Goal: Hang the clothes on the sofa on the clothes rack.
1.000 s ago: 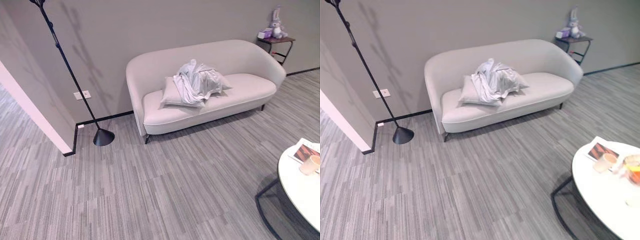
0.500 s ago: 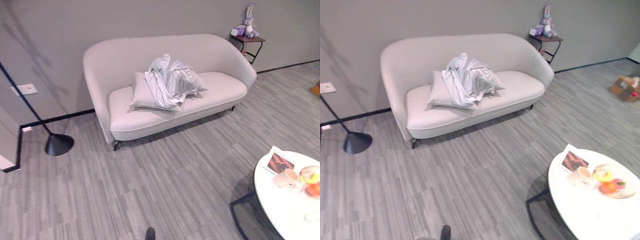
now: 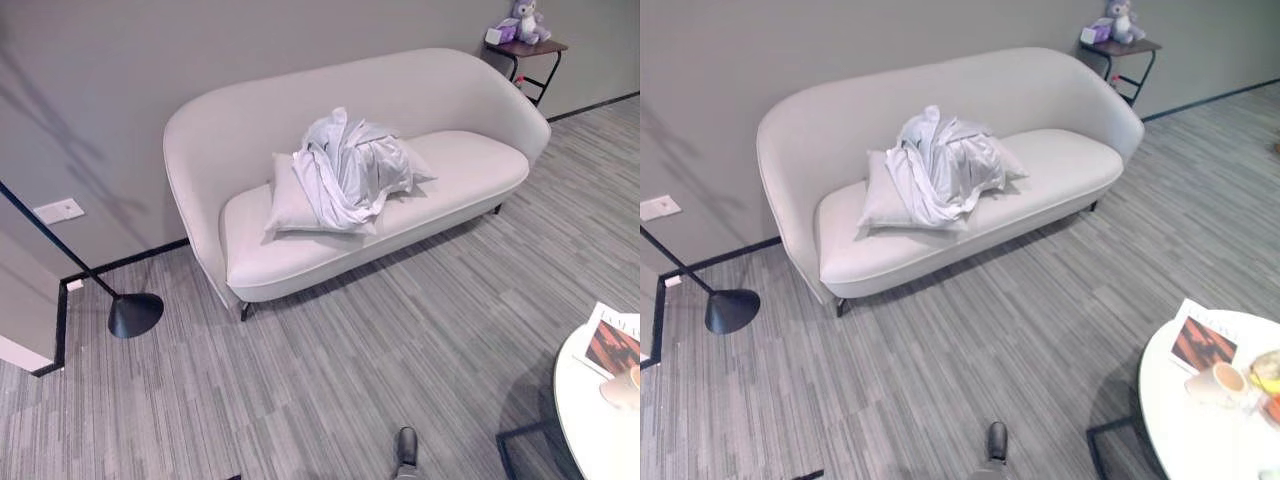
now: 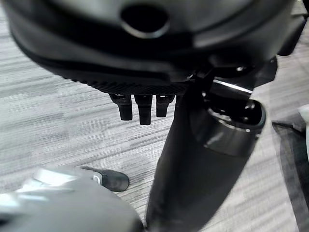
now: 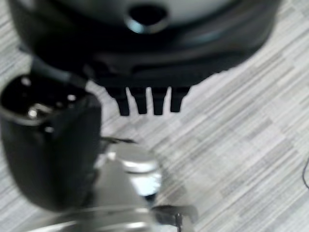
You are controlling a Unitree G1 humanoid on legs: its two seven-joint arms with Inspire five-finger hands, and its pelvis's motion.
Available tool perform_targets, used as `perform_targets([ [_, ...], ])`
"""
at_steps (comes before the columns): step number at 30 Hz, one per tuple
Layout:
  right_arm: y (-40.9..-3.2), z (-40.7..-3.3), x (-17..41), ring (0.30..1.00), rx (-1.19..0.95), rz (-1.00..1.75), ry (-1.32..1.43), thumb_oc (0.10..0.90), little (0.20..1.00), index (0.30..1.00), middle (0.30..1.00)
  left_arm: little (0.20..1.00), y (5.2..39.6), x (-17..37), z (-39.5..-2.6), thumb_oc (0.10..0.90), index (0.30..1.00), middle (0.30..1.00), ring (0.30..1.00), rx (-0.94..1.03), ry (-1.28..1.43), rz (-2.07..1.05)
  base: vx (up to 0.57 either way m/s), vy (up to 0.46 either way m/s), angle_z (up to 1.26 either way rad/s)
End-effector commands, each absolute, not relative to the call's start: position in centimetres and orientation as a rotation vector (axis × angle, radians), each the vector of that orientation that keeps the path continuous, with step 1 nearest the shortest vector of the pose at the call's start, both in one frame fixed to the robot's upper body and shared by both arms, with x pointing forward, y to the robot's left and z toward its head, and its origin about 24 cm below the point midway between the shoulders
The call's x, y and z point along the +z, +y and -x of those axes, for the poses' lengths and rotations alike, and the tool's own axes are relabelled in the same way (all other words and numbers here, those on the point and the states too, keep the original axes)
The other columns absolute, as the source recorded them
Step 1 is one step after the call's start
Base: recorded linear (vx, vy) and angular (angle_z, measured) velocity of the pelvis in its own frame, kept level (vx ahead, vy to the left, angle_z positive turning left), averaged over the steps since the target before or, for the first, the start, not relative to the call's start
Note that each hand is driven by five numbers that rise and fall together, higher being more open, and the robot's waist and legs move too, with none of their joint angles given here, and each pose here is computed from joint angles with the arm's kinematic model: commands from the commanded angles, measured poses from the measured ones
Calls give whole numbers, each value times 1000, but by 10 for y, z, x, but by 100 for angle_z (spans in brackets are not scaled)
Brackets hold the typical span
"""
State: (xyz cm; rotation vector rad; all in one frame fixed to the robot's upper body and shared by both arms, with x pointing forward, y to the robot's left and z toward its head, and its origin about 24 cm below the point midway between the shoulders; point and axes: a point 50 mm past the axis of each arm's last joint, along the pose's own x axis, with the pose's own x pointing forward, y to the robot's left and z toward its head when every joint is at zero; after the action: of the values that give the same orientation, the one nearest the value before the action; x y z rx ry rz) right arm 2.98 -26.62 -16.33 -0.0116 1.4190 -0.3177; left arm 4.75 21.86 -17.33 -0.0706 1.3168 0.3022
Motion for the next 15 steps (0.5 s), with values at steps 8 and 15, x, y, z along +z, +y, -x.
perform_targets([
  [8,-255,-87,-159,900,-129,168,1296,800,900,900,900,900,204,-173,-67,800,900,900,900,272,1235,28,237,-400,25],
  [15,-223,-184,-116,900,87,386,820,800,900,900,900,900,204,-167,-89,800,900,900,900,271,1135,18,123,-354,26],
])
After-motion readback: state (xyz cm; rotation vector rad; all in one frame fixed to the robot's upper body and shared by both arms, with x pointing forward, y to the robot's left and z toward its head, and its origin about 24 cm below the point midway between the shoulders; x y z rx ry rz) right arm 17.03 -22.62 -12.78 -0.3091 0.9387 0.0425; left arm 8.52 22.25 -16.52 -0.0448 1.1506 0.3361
